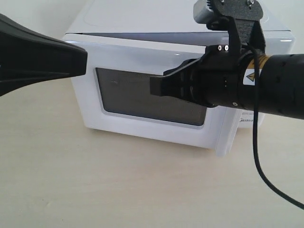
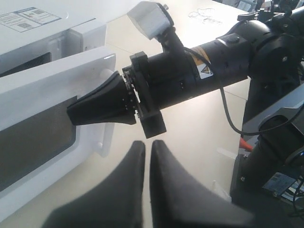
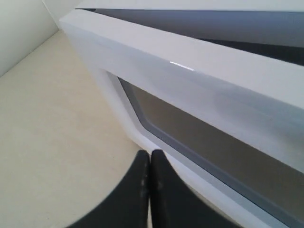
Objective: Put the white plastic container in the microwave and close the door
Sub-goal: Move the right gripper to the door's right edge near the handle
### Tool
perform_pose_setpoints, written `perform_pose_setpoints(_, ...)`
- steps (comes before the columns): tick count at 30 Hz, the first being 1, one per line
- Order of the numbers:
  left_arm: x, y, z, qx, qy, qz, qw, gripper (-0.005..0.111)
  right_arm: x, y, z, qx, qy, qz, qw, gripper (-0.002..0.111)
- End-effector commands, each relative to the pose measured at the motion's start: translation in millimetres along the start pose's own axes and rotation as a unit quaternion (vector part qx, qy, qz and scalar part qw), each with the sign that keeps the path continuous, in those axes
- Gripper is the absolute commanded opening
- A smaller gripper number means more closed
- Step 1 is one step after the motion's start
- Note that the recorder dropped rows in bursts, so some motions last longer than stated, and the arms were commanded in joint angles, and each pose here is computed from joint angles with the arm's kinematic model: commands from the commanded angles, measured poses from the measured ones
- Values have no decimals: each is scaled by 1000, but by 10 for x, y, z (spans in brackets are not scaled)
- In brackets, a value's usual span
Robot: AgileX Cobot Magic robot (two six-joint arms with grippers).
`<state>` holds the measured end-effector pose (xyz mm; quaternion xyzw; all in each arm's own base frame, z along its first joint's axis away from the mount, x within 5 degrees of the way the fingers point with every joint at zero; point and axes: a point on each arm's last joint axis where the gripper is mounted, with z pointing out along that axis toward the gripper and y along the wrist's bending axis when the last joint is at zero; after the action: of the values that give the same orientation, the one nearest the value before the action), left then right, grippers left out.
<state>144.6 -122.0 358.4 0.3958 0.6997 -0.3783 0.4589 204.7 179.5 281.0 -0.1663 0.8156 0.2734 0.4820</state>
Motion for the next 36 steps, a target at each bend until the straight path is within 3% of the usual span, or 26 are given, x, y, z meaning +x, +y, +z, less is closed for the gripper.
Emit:
perform_pose_setpoints(1,1,-26,-8,4,-4,-5,1000,4,-11,-7,-6,1,-1,-11,1000,0)
perform_pose_setpoints(11,1,-26,-8,4,-4,-5,1000,4,-42,12,-39,-7,-12,-23,1000,0)
perform_pose_setpoints(17,1,-26,-8,4,-4,-5,1000,4,-124,74,-90,-40,-47,21,998,0)
perform_pose_setpoints(21,0,-24,-8,3,-5,-5,1000,4,-96,42,-86,-23,-31,62,997,0)
perform_pose_setpoints(30,0,-24,-8,3,-5,-5,1000,4,-123,-16,-103,15,-44,-59,997,0)
perform_pose_setpoints(36,0,-24,-8,3,-5,-5,1000,4,-176,-86,-111,43,-67,-67,995,0)
